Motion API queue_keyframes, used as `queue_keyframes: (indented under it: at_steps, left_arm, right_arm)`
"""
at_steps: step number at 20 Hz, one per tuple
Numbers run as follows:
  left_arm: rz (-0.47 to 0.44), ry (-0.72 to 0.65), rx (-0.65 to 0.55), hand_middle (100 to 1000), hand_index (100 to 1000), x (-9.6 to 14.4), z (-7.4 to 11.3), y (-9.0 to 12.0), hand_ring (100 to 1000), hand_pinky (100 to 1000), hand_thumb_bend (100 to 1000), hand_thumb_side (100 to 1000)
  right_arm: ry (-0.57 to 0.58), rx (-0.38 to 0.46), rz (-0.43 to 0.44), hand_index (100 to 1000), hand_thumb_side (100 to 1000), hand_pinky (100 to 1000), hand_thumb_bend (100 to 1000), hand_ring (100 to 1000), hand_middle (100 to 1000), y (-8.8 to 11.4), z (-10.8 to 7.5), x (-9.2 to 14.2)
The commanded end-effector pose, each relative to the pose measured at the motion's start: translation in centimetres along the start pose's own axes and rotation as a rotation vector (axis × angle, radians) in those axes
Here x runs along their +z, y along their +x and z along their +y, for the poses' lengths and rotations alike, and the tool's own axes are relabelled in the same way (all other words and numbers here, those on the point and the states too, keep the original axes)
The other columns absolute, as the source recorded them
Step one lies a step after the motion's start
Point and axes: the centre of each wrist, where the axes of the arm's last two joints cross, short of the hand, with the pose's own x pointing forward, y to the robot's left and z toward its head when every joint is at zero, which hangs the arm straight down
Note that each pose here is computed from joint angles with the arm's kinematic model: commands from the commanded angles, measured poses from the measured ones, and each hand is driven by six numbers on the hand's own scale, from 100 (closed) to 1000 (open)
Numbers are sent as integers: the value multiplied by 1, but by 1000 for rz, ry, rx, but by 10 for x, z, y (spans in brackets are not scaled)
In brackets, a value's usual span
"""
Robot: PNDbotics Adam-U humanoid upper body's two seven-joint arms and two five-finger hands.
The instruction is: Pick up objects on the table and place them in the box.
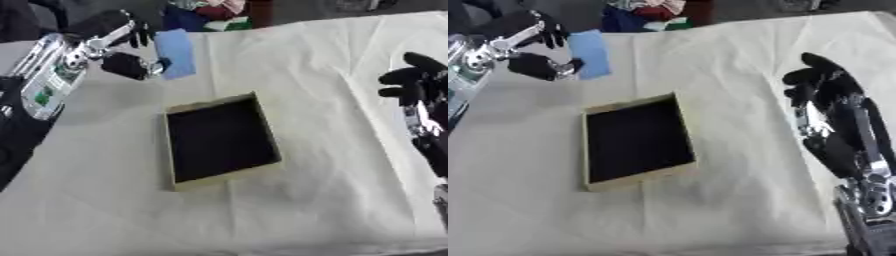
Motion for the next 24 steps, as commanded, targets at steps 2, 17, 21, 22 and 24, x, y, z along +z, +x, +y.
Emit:
queue_keyframes:
  at_steps: [2, 17, 21, 22, 24]
  left_arm:
    - [-54, -58, -26, 606, 744, -6, -7, 10, 638, 710, 321, 562]
    - [-127, -123, -78, 667, 802, -6, -37, 20, 679, 731, 484, 542]
    - [-131, -140, -114, 737, 892, -2, -40, 19, 725, 765, 622, 544]
    - [-130, -144, -121, 744, 901, 0, -40, 18, 732, 771, 636, 548]
    - [-119, -147, -130, 752, 912, 4, -39, 14, 738, 777, 643, 553]
  right_arm:
    - [10, 12, -26, 875, 523, 702, 100, 744, 654, 6, -5, -4]
    - [14, 12, -28, 875, 523, 701, 100, 730, 651, 6, -4, -5]
    - [14, 13, -27, 875, 522, 701, 100, 732, 651, 6, -5, -4]
    - [13, 13, -27, 875, 522, 702, 100, 732, 651, 6, -5, -4]
    - [12, 14, -27, 875, 521, 702, 100, 732, 651, 6, -5, -4]
